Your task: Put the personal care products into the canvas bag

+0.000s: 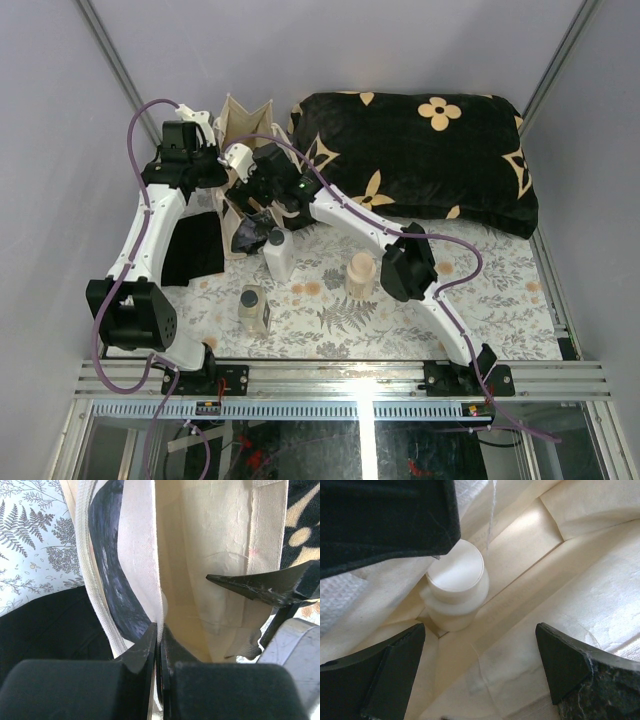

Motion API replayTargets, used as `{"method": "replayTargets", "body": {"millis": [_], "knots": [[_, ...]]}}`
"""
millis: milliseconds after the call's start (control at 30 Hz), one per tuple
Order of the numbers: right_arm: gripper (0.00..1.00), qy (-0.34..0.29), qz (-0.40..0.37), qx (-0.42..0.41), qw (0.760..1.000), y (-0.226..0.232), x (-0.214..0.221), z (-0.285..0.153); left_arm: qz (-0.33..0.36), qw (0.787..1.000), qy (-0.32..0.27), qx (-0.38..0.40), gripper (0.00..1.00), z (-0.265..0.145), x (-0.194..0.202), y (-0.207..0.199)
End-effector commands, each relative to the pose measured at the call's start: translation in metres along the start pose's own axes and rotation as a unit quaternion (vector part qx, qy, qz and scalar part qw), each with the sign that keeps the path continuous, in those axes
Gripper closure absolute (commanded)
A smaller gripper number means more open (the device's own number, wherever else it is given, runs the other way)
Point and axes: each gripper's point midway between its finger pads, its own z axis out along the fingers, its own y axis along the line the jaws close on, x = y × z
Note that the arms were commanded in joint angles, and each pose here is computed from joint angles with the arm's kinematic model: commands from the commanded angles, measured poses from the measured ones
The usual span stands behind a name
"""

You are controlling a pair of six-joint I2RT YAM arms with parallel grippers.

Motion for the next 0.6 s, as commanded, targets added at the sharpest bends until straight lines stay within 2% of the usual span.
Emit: {"method": "replayTargets", "body": {"millis": [0, 167, 333, 433, 567], "knots": [[0.01, -0.016, -0.024, 0.034, 0.999, -0.008, -0.036, -0.034, 0.003, 0.999, -0.036, -0.005, 1.0, -0.001, -0.021, 0.005], [0.01, -0.067, -0.025, 0.096, 0.993, -0.04, -0.089, -0.083, -0.005, 0.999, -0.036, -0.018, 1.0, 0.0, -0.022, 0.017], [0.01, -0.133, 0.007, 0.147, 0.98, -0.072, -0.137, -0.145, -0.018, 0.999, -0.035, -0.025, 1.0, 0.001, -0.023, 0.029], [0.01, -0.143, 0.015, 0.168, 0.975, -0.086, -0.144, -0.164, -0.025, 0.999, -0.036, -0.029, 1.0, 0.002, -0.025, 0.035], [0.01, -0.112, 0.027, 0.182, 0.976, -0.095, -0.126, -0.159, -0.037, 0.998, -0.033, -0.034, 1.0, 0.006, -0.025, 0.043]]}}
